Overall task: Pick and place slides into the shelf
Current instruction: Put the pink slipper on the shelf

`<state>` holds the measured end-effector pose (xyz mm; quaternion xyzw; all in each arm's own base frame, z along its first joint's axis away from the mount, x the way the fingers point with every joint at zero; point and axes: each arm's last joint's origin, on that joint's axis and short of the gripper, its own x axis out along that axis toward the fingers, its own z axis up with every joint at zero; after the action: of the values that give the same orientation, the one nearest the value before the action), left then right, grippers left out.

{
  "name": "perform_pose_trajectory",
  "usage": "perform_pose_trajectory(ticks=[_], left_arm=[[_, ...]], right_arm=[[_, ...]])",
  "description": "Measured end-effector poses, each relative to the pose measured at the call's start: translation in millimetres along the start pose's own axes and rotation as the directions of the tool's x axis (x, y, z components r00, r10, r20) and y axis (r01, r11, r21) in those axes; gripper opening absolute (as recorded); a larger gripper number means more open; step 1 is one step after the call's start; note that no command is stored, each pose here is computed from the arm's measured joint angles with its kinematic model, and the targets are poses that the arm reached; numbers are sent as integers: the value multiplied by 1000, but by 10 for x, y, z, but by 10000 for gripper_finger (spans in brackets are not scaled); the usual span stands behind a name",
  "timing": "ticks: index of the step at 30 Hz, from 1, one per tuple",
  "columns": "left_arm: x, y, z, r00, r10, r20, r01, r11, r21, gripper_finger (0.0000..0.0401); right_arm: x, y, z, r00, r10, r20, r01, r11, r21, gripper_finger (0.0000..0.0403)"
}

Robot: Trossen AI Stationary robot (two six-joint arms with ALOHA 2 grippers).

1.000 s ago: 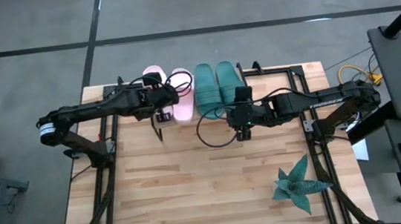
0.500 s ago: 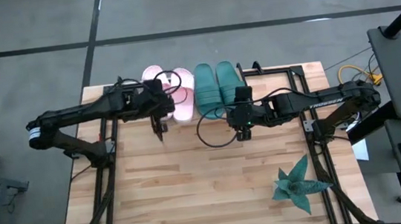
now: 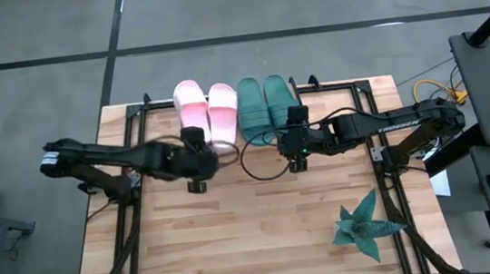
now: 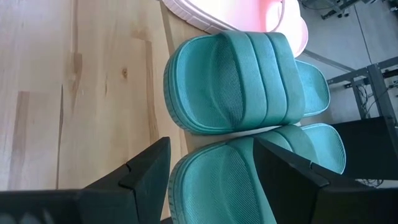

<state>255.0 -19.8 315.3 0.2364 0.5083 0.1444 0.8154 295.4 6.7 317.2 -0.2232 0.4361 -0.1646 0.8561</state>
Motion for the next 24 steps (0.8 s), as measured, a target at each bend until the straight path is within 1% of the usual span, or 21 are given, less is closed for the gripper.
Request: perform_pose_trajectory(ticks=[2, 4, 6, 12, 16, 20, 24], left_arm=[[57, -81, 7, 995, 84, -58, -82, 996, 36, 203], [111, -123, 25, 979, 182, -89, -177, 983, 57, 203], [160, -155, 20, 966, 228, -126, -219, 973, 79, 203], [271, -228, 43, 959, 231, -165, -214, 970, 118, 203], [296, -240, 22, 952, 237, -194, -217, 969, 119, 203], [311, -240, -10, 930, 293, -222, -271, 954, 126, 203], [322, -239, -23, 923, 311, -225, -287, 949, 135, 203]], right_arm=[[2, 2, -3, 1000, 0, -1, 0, 1000, -1, 219], [3, 2, -3, 1000, 0, -1, 0, 1000, 3, 219], [3, 2, -3, 1000, 0, -1, 0, 1000, 4, 219], [6, 7, -15, 1000, 2, -10, -2, 1000, 1, 219], [9, 10, -21, 1000, 3, -14, -3, 1000, 0, 219], [13, 13, -25, 1000, 3, -16, -3, 1000, -1, 219], [13, 13, -24, 1000, 3, -15, -3, 1000, 2, 219]])
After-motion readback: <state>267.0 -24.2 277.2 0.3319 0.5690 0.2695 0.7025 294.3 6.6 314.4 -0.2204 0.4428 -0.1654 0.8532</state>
